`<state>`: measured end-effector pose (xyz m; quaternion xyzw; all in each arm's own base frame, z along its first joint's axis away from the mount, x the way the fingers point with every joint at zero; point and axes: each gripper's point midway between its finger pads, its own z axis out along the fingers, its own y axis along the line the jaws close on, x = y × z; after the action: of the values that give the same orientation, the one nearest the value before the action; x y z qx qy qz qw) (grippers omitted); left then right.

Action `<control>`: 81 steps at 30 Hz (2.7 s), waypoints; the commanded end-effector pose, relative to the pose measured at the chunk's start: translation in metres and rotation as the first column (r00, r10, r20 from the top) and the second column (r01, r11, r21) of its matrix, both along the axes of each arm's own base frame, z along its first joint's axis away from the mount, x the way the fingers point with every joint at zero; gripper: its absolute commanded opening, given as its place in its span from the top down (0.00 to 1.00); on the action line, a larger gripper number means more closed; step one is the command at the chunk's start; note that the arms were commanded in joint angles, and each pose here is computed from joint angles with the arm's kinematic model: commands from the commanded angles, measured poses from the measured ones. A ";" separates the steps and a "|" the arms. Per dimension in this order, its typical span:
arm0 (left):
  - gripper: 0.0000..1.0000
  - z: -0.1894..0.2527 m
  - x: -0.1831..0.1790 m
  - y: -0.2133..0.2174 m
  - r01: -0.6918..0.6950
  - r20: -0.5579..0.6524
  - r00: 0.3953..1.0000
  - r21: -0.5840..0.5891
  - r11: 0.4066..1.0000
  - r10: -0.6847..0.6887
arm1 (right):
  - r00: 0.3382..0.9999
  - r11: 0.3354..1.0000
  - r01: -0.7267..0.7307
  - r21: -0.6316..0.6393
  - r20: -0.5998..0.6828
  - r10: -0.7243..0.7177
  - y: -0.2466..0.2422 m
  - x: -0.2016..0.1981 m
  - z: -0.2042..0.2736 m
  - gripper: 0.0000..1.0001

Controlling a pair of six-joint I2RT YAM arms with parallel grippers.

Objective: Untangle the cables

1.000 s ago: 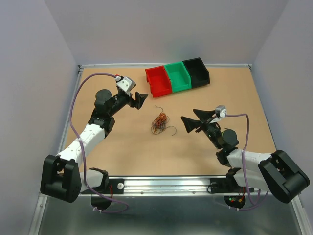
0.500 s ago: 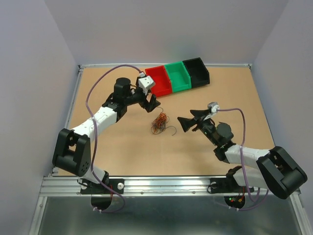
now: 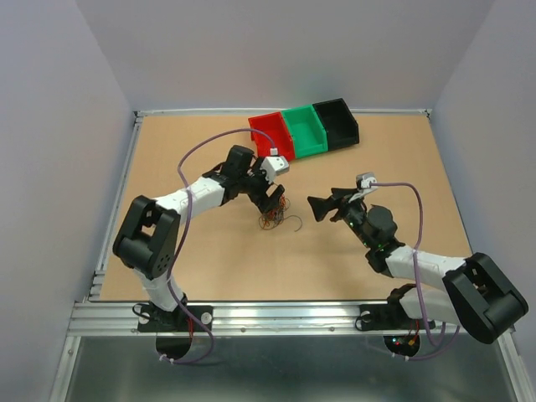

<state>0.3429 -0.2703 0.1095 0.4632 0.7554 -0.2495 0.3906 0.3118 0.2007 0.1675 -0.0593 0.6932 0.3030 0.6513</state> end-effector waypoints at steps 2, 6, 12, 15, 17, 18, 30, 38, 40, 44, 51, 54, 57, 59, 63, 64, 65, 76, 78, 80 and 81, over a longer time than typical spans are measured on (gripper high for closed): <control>0.07 -0.027 -0.003 -0.008 0.056 -0.083 0.995 0.084 0.995 -0.049 | 0.997 0.998 0.039 0.043 0.067 -0.042 -0.006 0.003 0.028 0.00; 0.25 -0.044 -0.005 -0.010 0.082 -0.139 0.988 0.117 0.990 -0.065 | 0.997 0.998 0.039 0.043 0.067 -0.042 -0.007 0.003 0.028 0.00; 1.00 -0.024 -0.002 -0.009 0.070 -0.072 0.995 0.083 0.994 -0.064 | 0.997 1.000 -0.015 0.012 0.075 0.014 0.002 0.001 0.025 0.02; 1.00 0.011 0.000 -0.006 0.069 0.031 0.997 -0.008 0.998 -0.069 | 0.992 0.995 -0.098 -0.017 0.084 0.099 0.015 -0.005 0.023 0.02; 1.00 0.030 -0.011 -0.002 0.096 0.055 0.994 -0.065 0.993 -0.092 | 0.982 0.986 -0.164 -0.035 0.092 0.167 0.025 -0.010 0.024 0.03; 1.00 0.039 -0.011 -0.002 0.107 0.082 0.992 -0.094 0.990 -0.100 | 0.977 0.981 -0.189 -0.045 0.092 0.193 0.030 -0.011 0.022 0.03; 1.00 0.071 -0.039 -0.004 0.257 0.144 0.962 -0.206 0.944 -0.231 | 0.816 0.829 -0.559 -0.024 0.163 0.555 0.095 -0.041 0.027 0.12; 1.00 0.071 -0.052 -0.008 0.337 0.136 0.940 -0.218 0.916 -0.313 | 0.828 0.840 -0.540 0.050 0.214 0.519 0.102 -0.032 0.037 0.11; 1.00 0.067 -0.059 -0.008 0.360 0.119 0.932 -0.214 0.908 -0.342 | 0.833 0.846 -0.530 0.055 0.221 0.507 0.102 -0.031 0.037 0.11; 1.00 0.064 -0.071 -0.012 0.425 0.103 0.905 -0.209 0.881 -0.412 | 0.825 0.837 -0.543 0.065 0.228 0.517 0.105 -0.033 0.039 0.15; 1.00 0.064 -0.084 -0.015 0.470 0.119 0.883 -0.199 0.860 -0.455 | 0.811 0.822 -0.567 0.062 0.221 0.542 0.115 -0.032 0.036 0.37; 0.96 0.068 -0.085 -0.014 0.477 0.143 0.878 -0.193 0.858 -0.456 | 0.814 0.824 -0.563 0.068 0.219 0.538 0.116 -0.030 0.036 0.72; 0.89 0.072 -0.077 -0.012 0.410 0.154 0.910 -0.186 0.893 -0.386 | 0.869 0.876 -0.473 0.097 0.211 0.447 0.103 -0.020 0.037 0.94; 0.88 0.086 -0.057 -0.007 0.326 0.240 0.929 -0.174 0.929 -0.281 | 0.924 0.926 -0.357 0.127 0.196 0.329 0.087 -0.006 0.038 0.99; 0.87 0.095 -0.042 0.005 0.196 0.294 0.947 -0.196 0.961 -0.133 | 0.971 0.970 -0.202 0.138 0.159 0.179 0.060 0.004 0.033 0.99; 0.86 0.103 -0.037 0.008 0.173 0.322 0.941 -0.202 0.964 -0.102 | 0.979 0.978 -0.157 0.137 0.150 0.136 0.054 0.008 0.033 0.99; 0.86 0.104 -0.034 0.011 0.147 0.327 0.942 -0.205 0.968 -0.074 | 0.984 0.982 -0.130 0.137 0.143 0.110 0.049 0.010 0.033 0.99; 0.61 0.130 0.031 0.084 -0.284 0.365 0.843 -0.321 0.903 0.395 | 0.990 0.983 0.134 0.124 0.035 -0.140 0.010 0.032 0.016 0.99; 0.61 0.132 0.035 0.089 -0.306 0.358 0.834 -0.332 0.892 0.419 | 0.989 0.982 0.142 0.125 0.033 -0.147 0.008 0.032 0.016 0.99; 0.61 0.132 0.039 0.094 -0.330 0.358 0.822 -0.335 0.883 0.443 | 0.988 0.981 0.146 0.125 0.032 -0.152 0.007 0.032 0.016 0.99; 0.64 0.130 0.038 0.092 -0.319 0.358 0.828 -0.333 0.888 0.431 | 0.989 0.984 0.135 0.120 0.037 -0.140 0.009 0.031 0.016 0.99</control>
<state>0.3763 -0.1813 0.2110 0.3192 0.7125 -0.1672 0.6021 0.3416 0.2205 0.1678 0.0017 0.6816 0.3096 0.6630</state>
